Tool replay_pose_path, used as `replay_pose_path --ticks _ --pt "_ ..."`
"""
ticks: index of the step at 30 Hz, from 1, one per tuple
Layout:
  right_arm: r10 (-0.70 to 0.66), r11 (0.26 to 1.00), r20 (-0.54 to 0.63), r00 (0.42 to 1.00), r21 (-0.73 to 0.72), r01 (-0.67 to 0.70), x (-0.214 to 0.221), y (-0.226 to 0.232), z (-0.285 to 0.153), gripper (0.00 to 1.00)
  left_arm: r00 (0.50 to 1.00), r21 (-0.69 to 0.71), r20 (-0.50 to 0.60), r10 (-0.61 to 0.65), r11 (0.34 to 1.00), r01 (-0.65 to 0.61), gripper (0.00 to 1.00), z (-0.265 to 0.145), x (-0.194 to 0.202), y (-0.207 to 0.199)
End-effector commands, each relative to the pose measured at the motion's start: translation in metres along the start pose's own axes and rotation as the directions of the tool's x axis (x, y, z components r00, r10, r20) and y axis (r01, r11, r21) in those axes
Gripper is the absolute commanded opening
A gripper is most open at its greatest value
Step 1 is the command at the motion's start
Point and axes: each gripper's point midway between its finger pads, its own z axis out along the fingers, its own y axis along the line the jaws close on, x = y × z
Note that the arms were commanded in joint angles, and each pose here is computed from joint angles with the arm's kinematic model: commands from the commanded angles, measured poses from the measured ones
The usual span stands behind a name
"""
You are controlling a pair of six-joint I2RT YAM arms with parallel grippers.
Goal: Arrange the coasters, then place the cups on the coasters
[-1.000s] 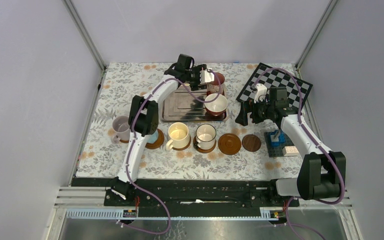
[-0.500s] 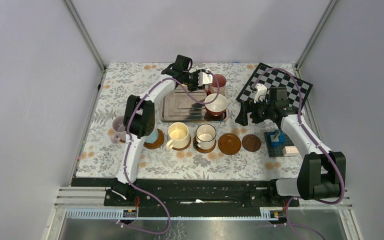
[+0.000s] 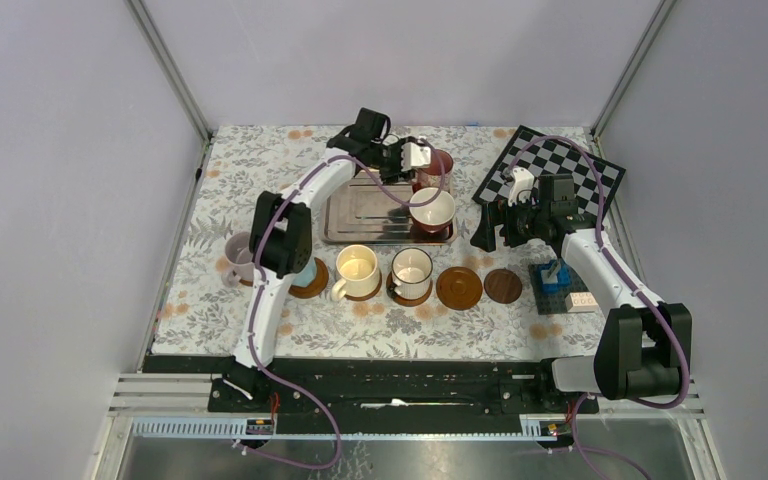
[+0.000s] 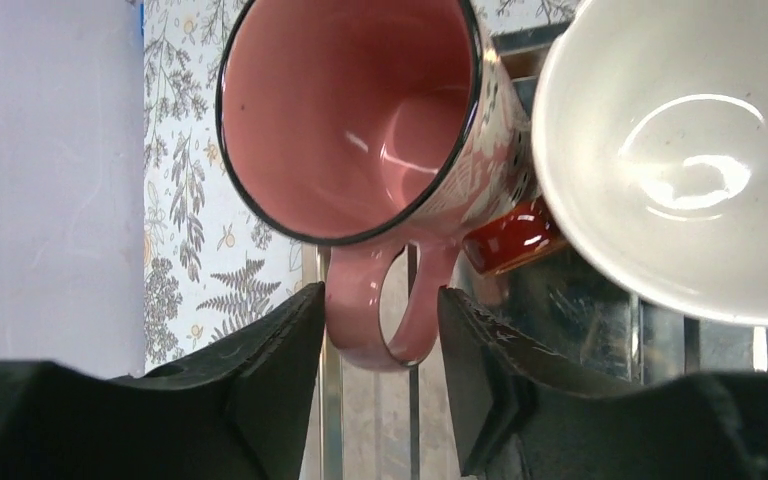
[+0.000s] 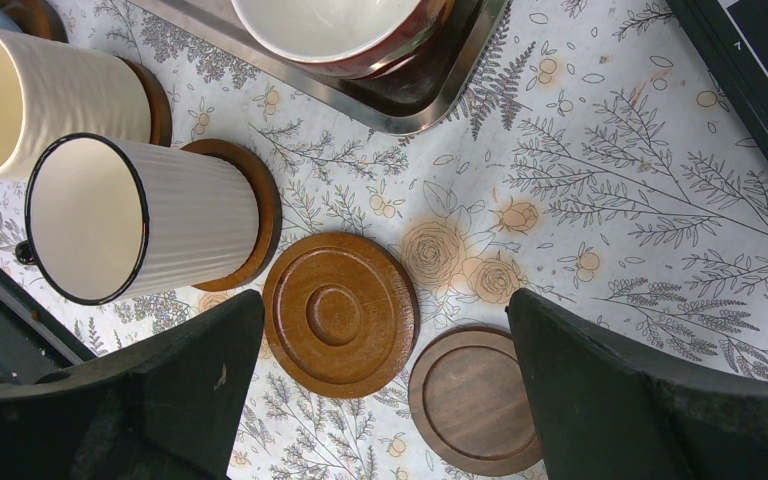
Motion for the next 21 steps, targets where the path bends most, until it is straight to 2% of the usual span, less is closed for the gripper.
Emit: replay_pose_path --ticks 1,9,13,21 --pt "-0.024 1.000 0.022 0.999 -0.007 0.024 -0.007 -0.001 0.001 0.99 0.998 -0.027 0.053 0.036 0.999 -0.034 0.51 0.008 -0.026 0.010" --pt "-0.027 1.000 0.024 0.999 -0.001 0.027 -0.007 -0.002 0.001 0.98 0.999 -0.054 0.029 0.016 0.998 -0.014 0.27 0.006 -0.019 0.016" --pt "-0.025 1.000 0.025 0.999 -0.011 0.025 -0.007 0.000 0.001 0.98 1.000 -0.084 0.015 -0.015 0.996 0.017 0.14 -0.012 -0.017 0.023" --pt "-0.029 0.999 0.034 0.999 -0.028 0.030 -0.009 0.004 0.000 0.98 0.993 -0.168 -0.033 -0.113 0.980 0.106 0.00 -0.064 -0.003 0.032"
